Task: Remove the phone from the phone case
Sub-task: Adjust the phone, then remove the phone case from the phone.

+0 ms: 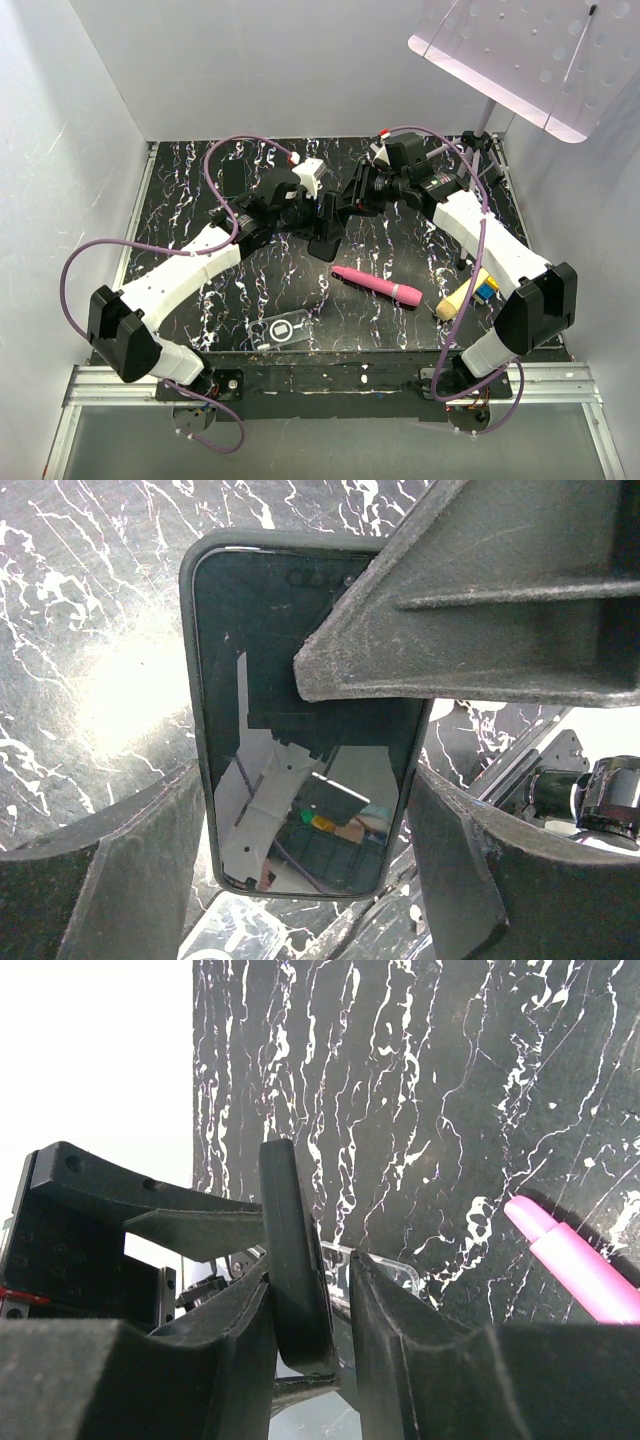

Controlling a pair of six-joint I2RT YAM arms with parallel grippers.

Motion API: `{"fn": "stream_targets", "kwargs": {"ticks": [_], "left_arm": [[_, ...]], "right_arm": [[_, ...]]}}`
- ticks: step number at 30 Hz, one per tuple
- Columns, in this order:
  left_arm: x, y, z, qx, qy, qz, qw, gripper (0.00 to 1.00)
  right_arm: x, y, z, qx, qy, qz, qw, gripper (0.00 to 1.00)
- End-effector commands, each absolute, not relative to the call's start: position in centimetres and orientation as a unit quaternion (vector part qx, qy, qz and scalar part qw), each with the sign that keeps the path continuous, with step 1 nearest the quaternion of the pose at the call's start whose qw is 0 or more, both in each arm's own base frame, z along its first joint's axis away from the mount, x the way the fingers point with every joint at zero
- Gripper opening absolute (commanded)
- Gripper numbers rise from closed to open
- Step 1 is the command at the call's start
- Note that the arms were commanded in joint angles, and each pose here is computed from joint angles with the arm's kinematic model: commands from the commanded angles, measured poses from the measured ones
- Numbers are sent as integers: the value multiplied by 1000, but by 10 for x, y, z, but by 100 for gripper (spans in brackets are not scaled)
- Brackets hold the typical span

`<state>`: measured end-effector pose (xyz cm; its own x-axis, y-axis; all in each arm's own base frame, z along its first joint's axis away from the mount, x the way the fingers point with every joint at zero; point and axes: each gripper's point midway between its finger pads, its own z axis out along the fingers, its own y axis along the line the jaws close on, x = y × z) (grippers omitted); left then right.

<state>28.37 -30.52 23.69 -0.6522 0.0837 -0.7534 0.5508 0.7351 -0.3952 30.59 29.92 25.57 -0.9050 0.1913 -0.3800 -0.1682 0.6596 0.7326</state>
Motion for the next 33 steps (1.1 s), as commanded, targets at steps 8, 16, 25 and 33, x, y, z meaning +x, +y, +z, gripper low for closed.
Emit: {"fn": "stream_targets", "kwargs": {"ticks": [8,16,25,33], "left_arm": [[279,-312,316,175,794,-380,442,53],[258,-286,321,135,768,-478,404,75],[221,-278,333,142,672,-650,324,51],[210,-283,340,181,645,-680,298,64]], "right_arm": [[297,306,291,-29,825,510,241,1],[290,250,346,-79,717,623,302,1],[286,225,372,-104,686,644,322,1],[289,229,385,-109,664,671,312,1]]}}
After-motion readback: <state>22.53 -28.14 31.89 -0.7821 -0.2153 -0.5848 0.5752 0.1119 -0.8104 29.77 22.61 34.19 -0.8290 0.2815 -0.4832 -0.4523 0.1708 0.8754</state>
